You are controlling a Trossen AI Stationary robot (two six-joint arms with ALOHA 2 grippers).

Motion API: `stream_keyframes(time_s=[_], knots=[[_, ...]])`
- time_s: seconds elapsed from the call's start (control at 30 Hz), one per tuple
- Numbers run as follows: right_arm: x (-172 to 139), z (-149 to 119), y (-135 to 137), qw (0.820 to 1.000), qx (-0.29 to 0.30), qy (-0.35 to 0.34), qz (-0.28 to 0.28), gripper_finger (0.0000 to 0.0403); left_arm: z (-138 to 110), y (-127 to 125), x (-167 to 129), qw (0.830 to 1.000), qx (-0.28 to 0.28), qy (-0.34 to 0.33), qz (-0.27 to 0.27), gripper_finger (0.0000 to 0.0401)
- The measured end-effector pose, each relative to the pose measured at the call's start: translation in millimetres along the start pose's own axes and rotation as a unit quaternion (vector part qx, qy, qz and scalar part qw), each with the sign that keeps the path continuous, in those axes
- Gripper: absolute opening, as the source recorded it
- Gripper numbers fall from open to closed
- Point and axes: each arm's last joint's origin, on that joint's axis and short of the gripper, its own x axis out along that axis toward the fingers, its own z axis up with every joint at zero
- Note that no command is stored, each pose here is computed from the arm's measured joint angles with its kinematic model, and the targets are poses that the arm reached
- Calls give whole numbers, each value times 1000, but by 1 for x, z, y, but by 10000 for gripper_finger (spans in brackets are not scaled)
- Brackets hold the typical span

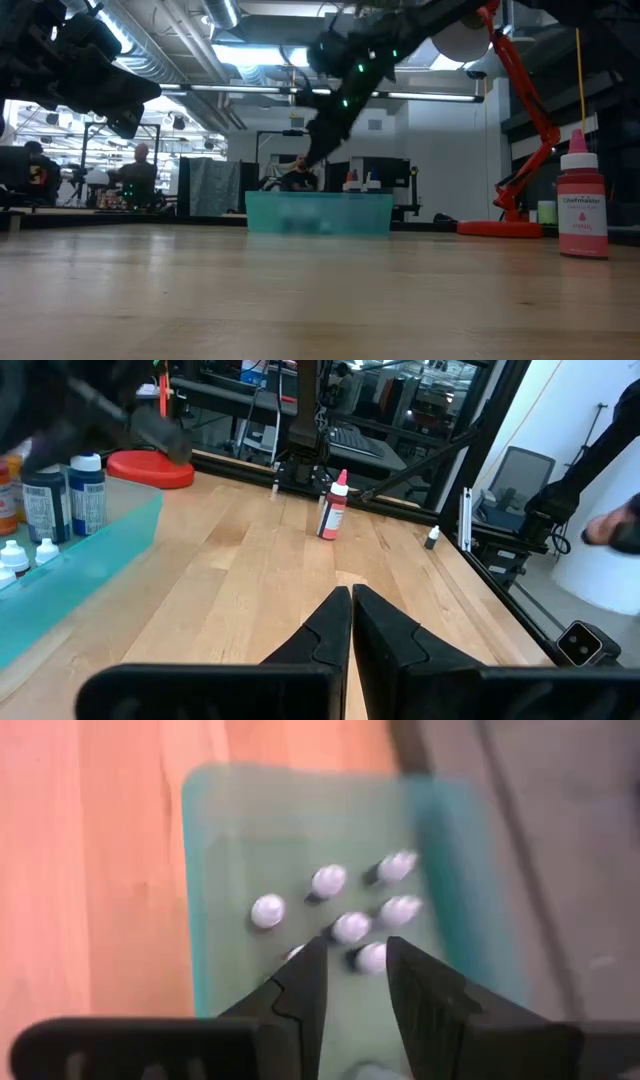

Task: Pick & Place food coloring
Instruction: Put the blue food coloring bottle into the bin, then put the black food coloring bottle into the bin

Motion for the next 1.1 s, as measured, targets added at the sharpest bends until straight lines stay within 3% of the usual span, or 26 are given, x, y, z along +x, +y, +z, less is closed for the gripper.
stream_keyframes(time_s=[0.33,0.6,0.87,1.0,1.1], knots=[[-50,54,15,991,-87,-32,-93,108,0,0,0,1000,0,0,0,12],[-114,69,61,983,-145,-34,-108,79,0,0,0,1000,0,0,0,9],[-221,46,115,971,-181,-9,-158,23,0,0,0,1000,0,0,1,12],[-267,12,155,973,-195,27,-122,7,0,0,0,1000,0,0,1,12],[-292,-13,183,986,-141,58,-73,5,0,0,0,1000,0,0,1,11]])
